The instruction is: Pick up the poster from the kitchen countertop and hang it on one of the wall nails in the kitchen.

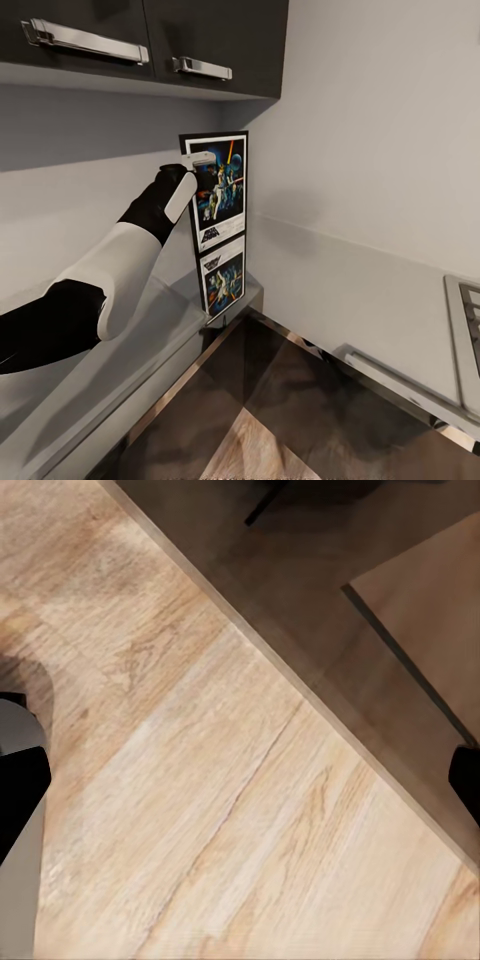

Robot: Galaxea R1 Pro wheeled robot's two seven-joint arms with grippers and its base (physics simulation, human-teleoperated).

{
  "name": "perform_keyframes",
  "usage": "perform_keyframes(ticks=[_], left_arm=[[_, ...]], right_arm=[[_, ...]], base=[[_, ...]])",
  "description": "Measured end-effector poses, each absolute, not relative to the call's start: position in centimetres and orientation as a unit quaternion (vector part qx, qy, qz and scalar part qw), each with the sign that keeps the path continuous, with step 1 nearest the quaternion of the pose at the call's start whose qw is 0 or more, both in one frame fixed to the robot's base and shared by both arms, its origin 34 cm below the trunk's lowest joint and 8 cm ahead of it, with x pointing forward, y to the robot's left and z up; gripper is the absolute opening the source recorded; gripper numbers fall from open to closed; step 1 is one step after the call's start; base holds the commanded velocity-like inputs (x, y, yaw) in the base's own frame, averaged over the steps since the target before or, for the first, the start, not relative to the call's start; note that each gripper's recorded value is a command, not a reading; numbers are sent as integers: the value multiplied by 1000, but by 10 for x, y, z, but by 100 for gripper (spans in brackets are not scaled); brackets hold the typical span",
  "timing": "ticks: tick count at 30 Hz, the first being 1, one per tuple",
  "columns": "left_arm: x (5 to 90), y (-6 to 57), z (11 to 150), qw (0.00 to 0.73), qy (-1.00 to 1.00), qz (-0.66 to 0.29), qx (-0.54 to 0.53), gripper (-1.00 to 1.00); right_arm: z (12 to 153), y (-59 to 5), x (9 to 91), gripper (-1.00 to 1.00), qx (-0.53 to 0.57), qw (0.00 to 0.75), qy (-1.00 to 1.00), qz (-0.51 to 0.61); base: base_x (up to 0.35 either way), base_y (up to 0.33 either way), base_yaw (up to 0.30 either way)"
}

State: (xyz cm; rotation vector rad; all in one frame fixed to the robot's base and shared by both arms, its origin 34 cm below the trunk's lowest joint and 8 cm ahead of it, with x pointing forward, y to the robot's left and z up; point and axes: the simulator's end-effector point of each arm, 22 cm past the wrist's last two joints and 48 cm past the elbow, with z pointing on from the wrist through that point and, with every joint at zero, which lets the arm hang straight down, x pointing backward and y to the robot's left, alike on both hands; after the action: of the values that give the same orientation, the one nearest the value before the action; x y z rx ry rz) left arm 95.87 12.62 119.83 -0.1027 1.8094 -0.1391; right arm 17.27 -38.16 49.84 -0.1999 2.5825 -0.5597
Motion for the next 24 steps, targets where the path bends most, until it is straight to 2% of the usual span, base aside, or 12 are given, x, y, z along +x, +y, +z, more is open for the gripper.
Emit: perform_keyframes(ticks=[24], left_arm=[[971, 146, 1166, 599, 797, -23, -74, 100]], right_arm=[[497, -382, 161, 100, -77, 226, 950, -203]], base=[[0, 0, 0]])
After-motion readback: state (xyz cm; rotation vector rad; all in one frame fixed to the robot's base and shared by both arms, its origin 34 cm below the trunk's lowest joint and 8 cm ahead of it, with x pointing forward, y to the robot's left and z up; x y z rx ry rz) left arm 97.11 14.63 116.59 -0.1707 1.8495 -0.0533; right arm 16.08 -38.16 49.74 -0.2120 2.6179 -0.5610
